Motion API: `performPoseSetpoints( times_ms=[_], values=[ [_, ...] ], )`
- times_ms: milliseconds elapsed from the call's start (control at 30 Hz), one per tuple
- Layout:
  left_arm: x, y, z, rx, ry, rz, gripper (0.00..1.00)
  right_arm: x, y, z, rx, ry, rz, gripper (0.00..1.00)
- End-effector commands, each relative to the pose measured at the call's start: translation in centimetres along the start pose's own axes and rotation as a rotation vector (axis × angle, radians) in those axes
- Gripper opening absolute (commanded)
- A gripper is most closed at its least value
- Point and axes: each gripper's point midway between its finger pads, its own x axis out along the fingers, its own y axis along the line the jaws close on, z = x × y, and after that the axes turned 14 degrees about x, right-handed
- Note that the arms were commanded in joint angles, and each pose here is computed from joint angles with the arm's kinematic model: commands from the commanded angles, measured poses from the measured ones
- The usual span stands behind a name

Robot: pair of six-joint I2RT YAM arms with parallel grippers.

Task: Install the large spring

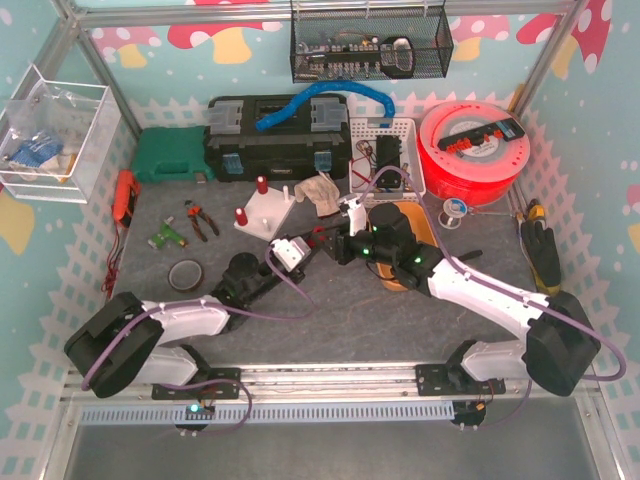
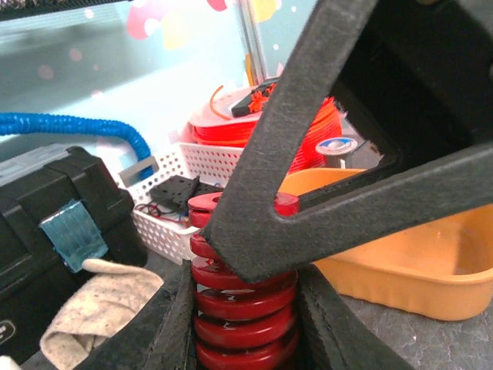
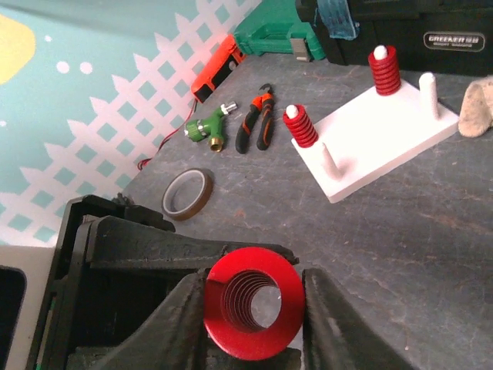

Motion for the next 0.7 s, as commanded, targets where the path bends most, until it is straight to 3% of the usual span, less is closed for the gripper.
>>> performPoseSetpoints(
  times_ms=[0,67,133,433,667],
  values=[
    [0.0,-0.2,0.1,-0.017,-0.006,-0.009,0.00,0.3,1.2,0.3,-0.021,-0.020,0.052,0.24],
    [0.0,-0.3,0.0,-0.021,-0.003,-0.010,0.00,0.2,1.1,0.6,-0.045,-0.038,0.048,0.08],
    [0.2,-0.3,-0.3,-0.036,0.015,-0.014,0.00,0.2,1.3,0.8,-0.089,-0.052,0.055,0.00],
    [1.5,-0.3,-1.4,-0.129,0.117,-0.038,0.18,1.1,1.1,1.0,-0.329,0.025,-0.068,0.00],
    [2.5,0.3,-1.0,-0.155,0.155,-0.042,0.23,2.8,0.7,-0.4,-0.367,0.143,-0.108,0.00]
  ],
)
